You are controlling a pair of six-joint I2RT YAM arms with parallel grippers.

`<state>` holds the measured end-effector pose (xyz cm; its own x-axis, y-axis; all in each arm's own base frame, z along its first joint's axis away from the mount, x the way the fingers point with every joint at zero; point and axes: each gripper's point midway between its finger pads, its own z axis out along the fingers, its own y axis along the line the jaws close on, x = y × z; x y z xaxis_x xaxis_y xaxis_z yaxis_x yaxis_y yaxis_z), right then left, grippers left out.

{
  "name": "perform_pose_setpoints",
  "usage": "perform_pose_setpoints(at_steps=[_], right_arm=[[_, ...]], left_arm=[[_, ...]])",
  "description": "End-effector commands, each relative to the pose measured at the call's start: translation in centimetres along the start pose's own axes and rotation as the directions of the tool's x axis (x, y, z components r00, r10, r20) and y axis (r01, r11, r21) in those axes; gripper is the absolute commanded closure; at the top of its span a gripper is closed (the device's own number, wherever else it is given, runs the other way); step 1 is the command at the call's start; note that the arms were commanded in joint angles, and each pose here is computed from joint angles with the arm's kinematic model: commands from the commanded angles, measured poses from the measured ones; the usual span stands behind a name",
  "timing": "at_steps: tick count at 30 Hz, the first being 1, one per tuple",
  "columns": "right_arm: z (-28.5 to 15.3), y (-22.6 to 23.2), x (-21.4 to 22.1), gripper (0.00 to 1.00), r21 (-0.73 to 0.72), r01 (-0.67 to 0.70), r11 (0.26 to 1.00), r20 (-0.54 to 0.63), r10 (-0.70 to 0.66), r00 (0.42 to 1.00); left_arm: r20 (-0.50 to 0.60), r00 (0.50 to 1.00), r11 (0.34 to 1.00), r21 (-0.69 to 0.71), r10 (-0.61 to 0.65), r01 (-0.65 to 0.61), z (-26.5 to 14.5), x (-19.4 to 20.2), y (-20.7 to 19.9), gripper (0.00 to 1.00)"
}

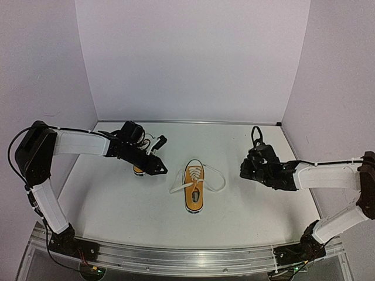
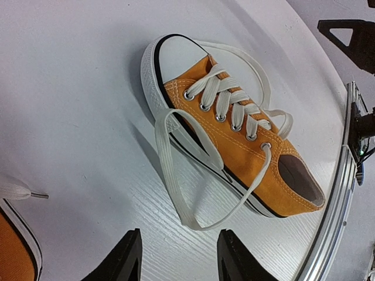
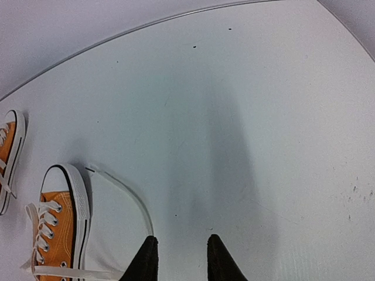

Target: Tie the shoes

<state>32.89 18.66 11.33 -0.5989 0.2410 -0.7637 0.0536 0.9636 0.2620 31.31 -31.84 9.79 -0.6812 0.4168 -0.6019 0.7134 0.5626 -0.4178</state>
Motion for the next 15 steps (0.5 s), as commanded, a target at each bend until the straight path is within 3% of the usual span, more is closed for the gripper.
perform_pose_setpoints(at_steps=[1, 15], right_arm=[[0.2, 3.5, -1.6, 0.66, -0.107, 0.075, 0.991, 0.005, -0.075, 0.997], [9.7, 9.4, 2.1, 0.59, -0.317, 0.204, 0.926, -0.215, -0.28, 0.936]], left_arm=[[0.043, 0.998, 0.999, 0.011, 0.05, -0.051, 0.8, -1.6, -0.2, 0.53], [-0.066, 0.976, 0.977, 0.054, 0.209, -0.206, 8.5, -2.7, 1.6, 0.41]])
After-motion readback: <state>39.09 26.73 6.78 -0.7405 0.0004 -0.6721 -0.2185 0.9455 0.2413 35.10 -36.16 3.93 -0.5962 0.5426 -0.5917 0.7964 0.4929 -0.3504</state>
